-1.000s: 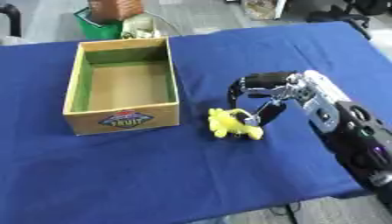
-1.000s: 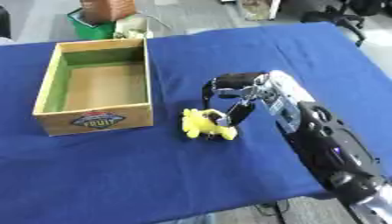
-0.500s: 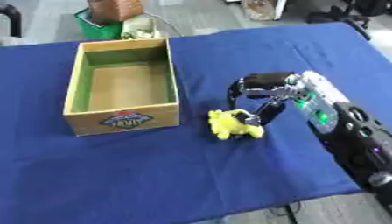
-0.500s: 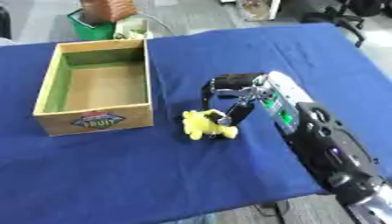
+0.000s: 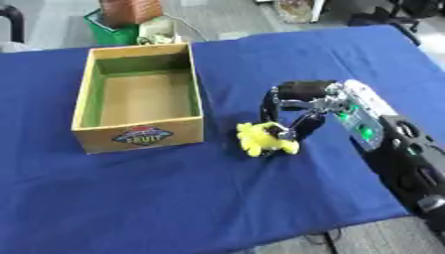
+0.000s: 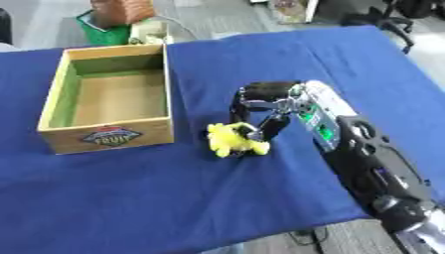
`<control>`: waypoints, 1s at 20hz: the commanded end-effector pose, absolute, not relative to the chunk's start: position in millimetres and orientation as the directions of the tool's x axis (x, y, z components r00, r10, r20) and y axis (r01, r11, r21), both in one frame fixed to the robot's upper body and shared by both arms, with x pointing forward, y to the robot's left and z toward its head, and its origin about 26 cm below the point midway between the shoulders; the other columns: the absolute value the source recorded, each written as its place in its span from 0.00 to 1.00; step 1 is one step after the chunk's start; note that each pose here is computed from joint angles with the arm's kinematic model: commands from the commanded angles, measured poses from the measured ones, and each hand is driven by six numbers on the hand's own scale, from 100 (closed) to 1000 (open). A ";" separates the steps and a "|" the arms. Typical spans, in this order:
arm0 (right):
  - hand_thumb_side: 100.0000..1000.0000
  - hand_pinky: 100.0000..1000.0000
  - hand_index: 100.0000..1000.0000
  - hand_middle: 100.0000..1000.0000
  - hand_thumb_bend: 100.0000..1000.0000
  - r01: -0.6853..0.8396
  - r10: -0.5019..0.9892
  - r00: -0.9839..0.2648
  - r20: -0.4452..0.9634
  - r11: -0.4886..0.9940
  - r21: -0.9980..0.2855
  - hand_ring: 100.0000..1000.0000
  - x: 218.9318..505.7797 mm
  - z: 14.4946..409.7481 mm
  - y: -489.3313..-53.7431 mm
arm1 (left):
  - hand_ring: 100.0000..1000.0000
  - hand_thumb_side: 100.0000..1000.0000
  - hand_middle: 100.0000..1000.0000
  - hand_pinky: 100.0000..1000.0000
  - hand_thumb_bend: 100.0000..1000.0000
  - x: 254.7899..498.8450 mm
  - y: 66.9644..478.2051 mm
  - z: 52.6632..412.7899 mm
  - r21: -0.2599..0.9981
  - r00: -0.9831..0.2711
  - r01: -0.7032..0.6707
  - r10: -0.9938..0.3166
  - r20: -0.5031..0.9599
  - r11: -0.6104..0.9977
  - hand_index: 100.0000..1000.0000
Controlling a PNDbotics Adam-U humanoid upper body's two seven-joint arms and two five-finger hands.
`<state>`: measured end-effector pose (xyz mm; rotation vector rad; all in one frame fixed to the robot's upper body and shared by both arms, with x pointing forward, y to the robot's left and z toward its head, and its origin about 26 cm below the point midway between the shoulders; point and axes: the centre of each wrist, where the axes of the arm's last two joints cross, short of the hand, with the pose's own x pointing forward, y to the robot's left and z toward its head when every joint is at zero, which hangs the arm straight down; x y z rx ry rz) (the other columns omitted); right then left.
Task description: Pick up objects on the table and place them in the box.
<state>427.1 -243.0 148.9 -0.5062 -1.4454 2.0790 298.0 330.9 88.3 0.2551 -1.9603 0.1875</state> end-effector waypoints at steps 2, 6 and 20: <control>0.00 0.66 0.11 0.35 0.00 -0.172 0.612 -0.788 -0.062 -0.316 -0.933 0.52 431.8 168.8 -250.5 | 0.35 0.11 0.40 0.43 0.68 298.4 334.4 96.9 0.001 -0.401 -0.263 -0.110 0.910 0.965 0.57; 0.00 0.66 0.11 0.34 0.00 -0.136 0.621 -0.779 -0.089 -0.306 -0.942 0.52 433.6 179.0 -252.0 | 0.35 0.11 0.40 0.43 0.68 298.1 334.8 96.7 0.002 -0.399 -0.264 -0.111 0.910 0.964 0.57; 0.00 0.66 0.11 0.37 0.00 0.079 0.628 -0.723 -0.289 -0.340 -0.937 0.53 442.2 230.3 -237.0 | 0.35 0.11 0.40 0.43 0.68 298.1 334.6 96.7 0.003 -0.399 -0.262 -0.111 0.910 0.965 0.57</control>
